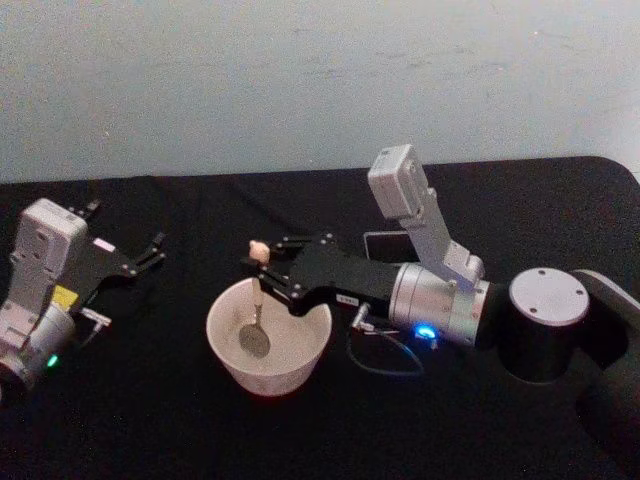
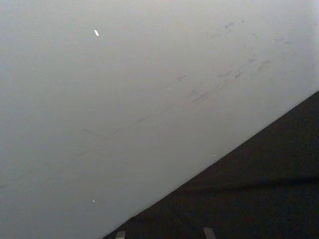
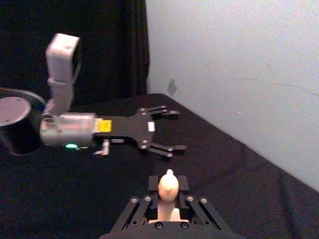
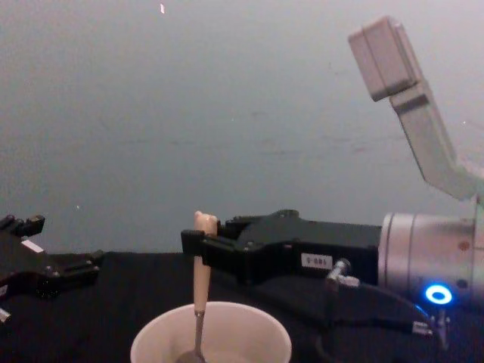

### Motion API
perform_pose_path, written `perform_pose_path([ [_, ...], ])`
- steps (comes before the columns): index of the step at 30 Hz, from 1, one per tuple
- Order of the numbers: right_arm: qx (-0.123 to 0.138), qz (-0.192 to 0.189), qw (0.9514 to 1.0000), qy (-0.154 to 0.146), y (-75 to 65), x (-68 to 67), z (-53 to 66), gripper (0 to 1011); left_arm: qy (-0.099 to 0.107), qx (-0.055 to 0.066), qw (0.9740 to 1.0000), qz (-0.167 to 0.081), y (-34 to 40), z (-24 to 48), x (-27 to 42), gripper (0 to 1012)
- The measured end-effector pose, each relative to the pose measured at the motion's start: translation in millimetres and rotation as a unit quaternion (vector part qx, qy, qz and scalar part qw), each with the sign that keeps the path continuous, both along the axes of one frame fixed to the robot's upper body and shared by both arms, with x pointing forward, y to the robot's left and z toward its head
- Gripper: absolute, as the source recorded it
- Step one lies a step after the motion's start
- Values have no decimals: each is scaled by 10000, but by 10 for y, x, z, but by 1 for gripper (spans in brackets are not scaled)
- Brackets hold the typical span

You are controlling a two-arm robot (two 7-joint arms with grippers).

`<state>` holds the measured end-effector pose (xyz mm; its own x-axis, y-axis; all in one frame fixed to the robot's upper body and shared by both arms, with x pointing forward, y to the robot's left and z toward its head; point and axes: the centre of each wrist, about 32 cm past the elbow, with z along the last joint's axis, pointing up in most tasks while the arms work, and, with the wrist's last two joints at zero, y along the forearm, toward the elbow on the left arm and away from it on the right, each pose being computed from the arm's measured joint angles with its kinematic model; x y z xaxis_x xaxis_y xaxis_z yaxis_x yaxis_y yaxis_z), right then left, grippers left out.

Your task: Pick up the stirring spoon with one hand, stir inside the cup, then place it back in its original position.

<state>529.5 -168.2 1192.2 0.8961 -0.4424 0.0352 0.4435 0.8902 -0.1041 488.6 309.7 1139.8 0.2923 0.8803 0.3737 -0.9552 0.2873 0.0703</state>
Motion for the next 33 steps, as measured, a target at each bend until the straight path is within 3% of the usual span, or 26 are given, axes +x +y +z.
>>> perform_pose_path([
  [8,-99,-303,9995,-70,-43,139,-2,221,0,0,10000,0,0,0,0,1001],
  [14,-179,-420,9989,-92,-121,162,-8,221,0,0,10000,0,0,0,0,1001],
  [26,-200,-327,9993,-44,-324,-7,6,221,0,0,10000,0,0,0,0,1002],
  [33,-123,-183,9998,9,-335,-108,25,221,0,0,10000,0,0,0,0,1002],
])
